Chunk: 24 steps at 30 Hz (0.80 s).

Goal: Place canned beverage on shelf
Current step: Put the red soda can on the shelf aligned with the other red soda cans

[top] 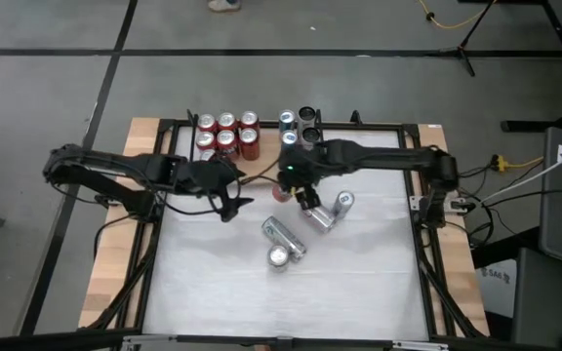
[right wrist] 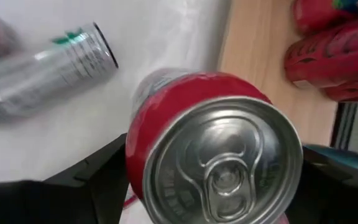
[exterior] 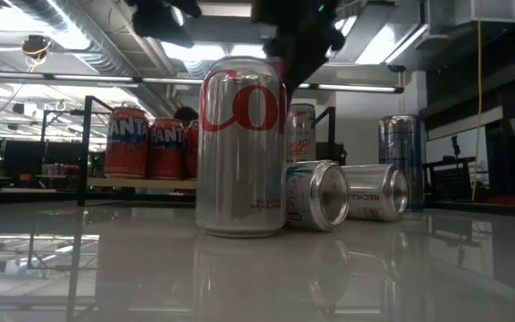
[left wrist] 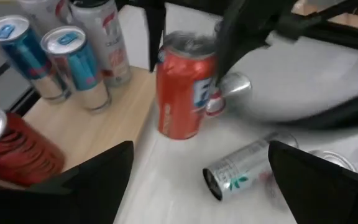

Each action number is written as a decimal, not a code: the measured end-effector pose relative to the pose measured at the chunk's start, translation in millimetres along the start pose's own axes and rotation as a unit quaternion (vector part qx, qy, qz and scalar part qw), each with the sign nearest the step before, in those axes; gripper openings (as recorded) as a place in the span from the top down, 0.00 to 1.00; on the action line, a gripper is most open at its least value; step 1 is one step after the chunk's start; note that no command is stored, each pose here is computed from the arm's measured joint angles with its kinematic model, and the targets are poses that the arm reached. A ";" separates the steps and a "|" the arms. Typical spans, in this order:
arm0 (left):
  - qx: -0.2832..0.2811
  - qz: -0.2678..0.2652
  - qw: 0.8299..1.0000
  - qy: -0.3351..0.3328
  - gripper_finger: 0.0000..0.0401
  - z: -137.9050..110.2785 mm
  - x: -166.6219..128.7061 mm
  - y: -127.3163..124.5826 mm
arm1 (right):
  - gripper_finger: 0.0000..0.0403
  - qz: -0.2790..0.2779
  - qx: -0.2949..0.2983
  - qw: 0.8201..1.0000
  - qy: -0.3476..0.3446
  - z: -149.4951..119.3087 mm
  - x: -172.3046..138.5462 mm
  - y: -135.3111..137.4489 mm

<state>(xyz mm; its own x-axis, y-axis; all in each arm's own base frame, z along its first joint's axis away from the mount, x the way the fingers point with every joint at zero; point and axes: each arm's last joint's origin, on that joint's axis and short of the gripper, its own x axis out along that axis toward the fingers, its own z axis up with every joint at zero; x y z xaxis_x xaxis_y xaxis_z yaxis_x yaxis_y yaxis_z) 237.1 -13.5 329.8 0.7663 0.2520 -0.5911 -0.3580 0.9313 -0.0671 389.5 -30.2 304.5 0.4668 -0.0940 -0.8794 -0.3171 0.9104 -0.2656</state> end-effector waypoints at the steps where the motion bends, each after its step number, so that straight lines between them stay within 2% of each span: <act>1: 0.002 0.002 1.000 0.005 0.09 -1.3 -2.3 1.3 | 0.21 0.004 -0.004 1.000 0.009 1.2 8.5 -2.4; 12: -0.002 0.005 1.000 0.017 0.09 -4.8 -10.5 4.7 | 0.21 0.041 -0.050 0.997 0.051 0.9 72.7 -4.1; 17: -0.002 0.005 1.000 0.017 0.09 -4.8 -10.4 4.7 | 0.21 0.051 -0.054 0.995 0.067 -1.3 86.2 -1.9; 24: -0.002 0.005 1.000 0.017 0.09 -4.8 -10.4 4.7 | 0.21 0.047 -0.058 0.995 0.059 0.2 87.8 -2.7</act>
<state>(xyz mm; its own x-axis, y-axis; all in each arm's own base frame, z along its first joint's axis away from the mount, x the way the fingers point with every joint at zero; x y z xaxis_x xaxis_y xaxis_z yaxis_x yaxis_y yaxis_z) 224.9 -13.0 331.8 0.7443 0.2517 -0.6186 -0.3675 0.9278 -0.0647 431.5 -40.8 228.0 0.3324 -0.0638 -0.9410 -0.4506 0.8658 -0.2179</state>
